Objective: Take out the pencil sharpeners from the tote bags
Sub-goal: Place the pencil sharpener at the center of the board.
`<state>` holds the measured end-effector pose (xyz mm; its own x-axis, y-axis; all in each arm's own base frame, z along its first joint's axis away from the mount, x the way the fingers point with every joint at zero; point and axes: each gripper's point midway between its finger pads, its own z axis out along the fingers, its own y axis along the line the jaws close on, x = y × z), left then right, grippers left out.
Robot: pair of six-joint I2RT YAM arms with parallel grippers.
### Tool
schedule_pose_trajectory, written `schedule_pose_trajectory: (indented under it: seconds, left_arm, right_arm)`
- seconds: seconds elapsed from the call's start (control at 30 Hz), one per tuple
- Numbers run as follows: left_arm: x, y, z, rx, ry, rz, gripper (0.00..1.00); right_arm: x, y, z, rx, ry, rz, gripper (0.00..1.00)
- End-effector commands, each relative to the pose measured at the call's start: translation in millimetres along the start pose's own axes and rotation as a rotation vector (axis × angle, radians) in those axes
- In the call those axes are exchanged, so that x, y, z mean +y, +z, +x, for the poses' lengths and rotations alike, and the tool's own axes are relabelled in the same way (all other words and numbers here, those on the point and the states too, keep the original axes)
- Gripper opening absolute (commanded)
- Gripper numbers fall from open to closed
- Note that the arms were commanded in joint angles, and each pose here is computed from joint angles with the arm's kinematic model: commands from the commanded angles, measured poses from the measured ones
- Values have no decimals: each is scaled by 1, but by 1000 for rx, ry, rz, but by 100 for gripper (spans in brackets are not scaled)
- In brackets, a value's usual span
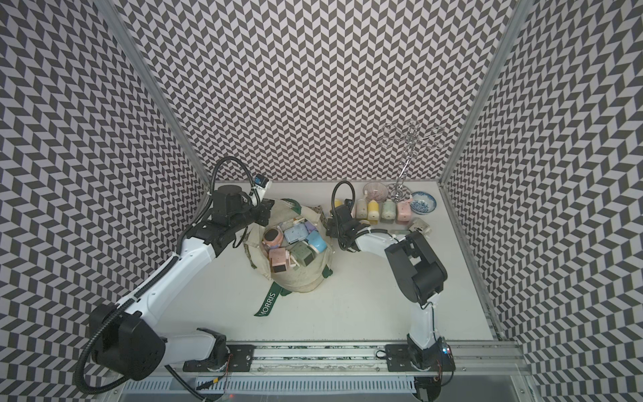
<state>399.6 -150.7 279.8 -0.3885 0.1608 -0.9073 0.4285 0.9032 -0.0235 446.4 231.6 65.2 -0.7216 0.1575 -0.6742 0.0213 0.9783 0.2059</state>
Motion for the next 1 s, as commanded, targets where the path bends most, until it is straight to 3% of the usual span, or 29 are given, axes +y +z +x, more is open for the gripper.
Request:
schedule_pose_trajectory:
  seconds: [0.0,0.53,0.73,0.97]
  left_arm:
    - [3,-14,-37,-103,25,-18,0]
    - [4,-16,-38,-105,31,-29,0]
    - [5,-17,-38,-105,32,-36,0]
    - [5,-17,-40,-110,32,-34,0]
  right_arm:
    - [1,6,7,10,-57,44,78]
    - [12,-23,0,2,-86,43,99]
    - [19,-65,-25,-65,-91,-11,99]
    - [29,-150,-60,-228,-146,-196,94]
